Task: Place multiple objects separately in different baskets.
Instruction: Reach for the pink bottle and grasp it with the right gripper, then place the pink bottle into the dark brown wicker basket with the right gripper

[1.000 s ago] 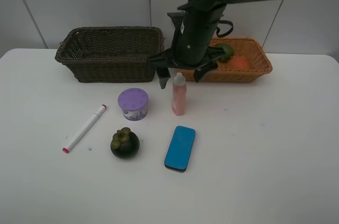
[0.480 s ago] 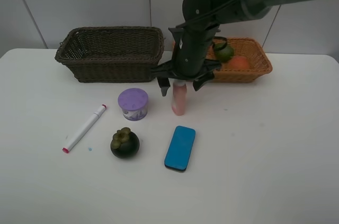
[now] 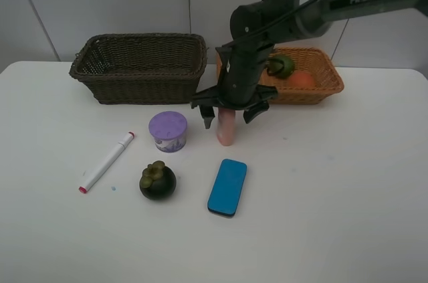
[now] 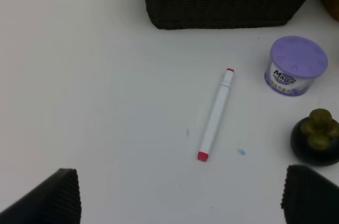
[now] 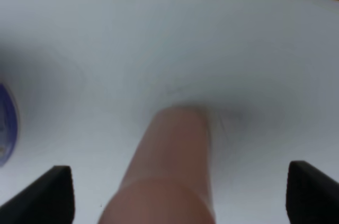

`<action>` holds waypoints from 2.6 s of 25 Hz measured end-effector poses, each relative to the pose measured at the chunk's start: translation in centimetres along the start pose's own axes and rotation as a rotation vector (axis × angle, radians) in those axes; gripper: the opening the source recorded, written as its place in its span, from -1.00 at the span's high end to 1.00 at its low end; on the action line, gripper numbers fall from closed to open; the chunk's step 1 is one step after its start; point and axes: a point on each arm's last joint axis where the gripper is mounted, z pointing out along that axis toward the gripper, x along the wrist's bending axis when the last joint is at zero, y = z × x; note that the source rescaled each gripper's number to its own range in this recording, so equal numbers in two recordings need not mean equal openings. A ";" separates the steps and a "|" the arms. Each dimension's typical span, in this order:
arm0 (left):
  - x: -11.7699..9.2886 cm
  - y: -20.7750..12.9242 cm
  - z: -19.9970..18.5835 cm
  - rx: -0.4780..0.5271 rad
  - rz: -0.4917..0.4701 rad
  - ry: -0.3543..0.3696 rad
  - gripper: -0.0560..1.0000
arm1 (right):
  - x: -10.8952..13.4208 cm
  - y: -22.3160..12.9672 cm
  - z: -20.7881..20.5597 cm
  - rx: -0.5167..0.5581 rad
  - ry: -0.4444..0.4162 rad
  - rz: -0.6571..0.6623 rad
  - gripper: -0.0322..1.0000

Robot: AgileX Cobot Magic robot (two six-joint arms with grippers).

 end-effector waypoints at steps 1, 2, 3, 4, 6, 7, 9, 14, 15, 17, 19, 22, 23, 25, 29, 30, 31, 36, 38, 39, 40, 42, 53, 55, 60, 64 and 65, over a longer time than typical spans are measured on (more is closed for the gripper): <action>0.0 0.0 0.0 0.000 0.000 0.000 -1.00 | 0.0 0.1 0.0 -0.006 0.003 0.000 -0.89; 0.0 0.0 0.0 0.000 0.000 0.000 -1.00 | 0.0 0.1 0.0 -0.010 0.004 0.000 -0.89; 0.0 0.0 0.0 0.000 0.000 0.000 -1.00 | 0.1 0.1 0.0 -0.013 0.006 0.000 -0.89; 0.0 0.0 0.0 0.000 0.000 0.000 -1.00 | 0.1 0.1 0.0 -0.013 0.006 0.000 -0.89; 0.0 0.0 0.0 0.000 0.000 0.000 -1.00 | 0.1 0.1 0.0 -0.013 0.006 0.000 -0.89; 0.0 0.0 0.0 0.000 0.000 0.000 -1.00 | 0.1 0.1 0.0 -0.013 0.006 0.000 -0.89; 0.0 0.0 0.0 0.000 0.000 0.000 -1.00 | 0.1 0.1 0.0 -0.013 0.006 0.001 -0.88; 0.0 0.0 0.0 0.000 0.000 0.000 -1.00 | 0.1 0.1 0.0 -0.006 0.009 0.006 0.45; 0.0 0.0 0.0 0.000 0.000 0.000 -1.00 | 0.1 0.0 0.0 -0.004 0.008 0.005 0.88; 0.0 0.0 0.0 0.000 0.000 0.000 -1.00 | 0.1 0.0 0.0 -0.003 0.010 0.008 0.94; 0.0 0.0 0.0 0.000 0.000 0.000 -1.00 | 0.1 0.0 0.0 -0.003 0.010 0.008 0.94; 0.0 0.0 0.0 0.000 0.000 0.000 -1.00 | 0.1 0.0 0.0 -0.003 0.010 0.008 0.94; 0.0 0.0 0.0 0.000 0.000 0.000 -1.00 | 0.1 0.0 0.0 -0.003 0.010 0.008 0.94; 0.0 0.0 0.0 0.000 0.000 0.000 -1.00 | 0.1 0.0 0.0 -0.003 0.010 0.008 0.94; 0.0 0.0 0.0 0.000 0.000 0.000 -1.00 | 0.1 0.0 0.0 -0.003 0.010 0.008 0.94; 0.0 0.0 0.0 0.000 0.000 0.000 -1.00 | 0.1 0.0 0.0 -0.003 0.010 0.008 0.94; 0.0 0.0 0.0 0.000 0.000 0.000 -1.00 | 0.1 0.0 0.0 -0.003 0.010 0.008 0.94; 0.0 0.0 0.0 0.000 0.000 0.000 -1.00 | 0.0 -0.2 -0.2 0.018 0.001 0.008 0.94; 0.0 0.0 0.0 0.000 0.000 0.000 -1.00 | -0.1 -0.3 -0.7 0.032 -0.005 0.009 0.94; 0.0 0.0 0.0 0.000 0.000 0.000 -1.00 | -0.1 -0.3 -1.1 0.032 -0.003 0.012 0.94; 0.0 0.0 0.0 0.000 0.000 0.000 -1.00 | -0.1 -0.3 -1.8 0.026 0.002 0.014 0.94; 0.0 0.0 0.0 0.000 0.000 0.000 -1.00 | -0.1 -0.1 -3.5 -0.003 0.014 0.017 0.94; 0.0 0.0 0.0 0.000 0.000 0.000 -1.00 | -0.4 1.1 -13.2 -0.330 0.126 0.012 0.94; 0.0 0.0 0.0 0.000 0.000 0.000 -1.00 | -0.2 1.7 -13.8 -0.384 0.141 -0.007 0.94; 0.0 0.0 0.0 0.000 0.000 0.000 -1.00 | 0.5 3.5 -15.0 -0.522 0.178 -0.065 0.94; 0.0 0.0 0.0 0.000 0.000 0.000 -1.00 | 1.3 5.4 -14.4 -0.598 0.194 -0.098 0.94; 0.0 0.0 0.0 0.000 0.000 0.000 -1.00 | 1.5 6.0 -14.0 -0.608 0.195 -0.103 0.94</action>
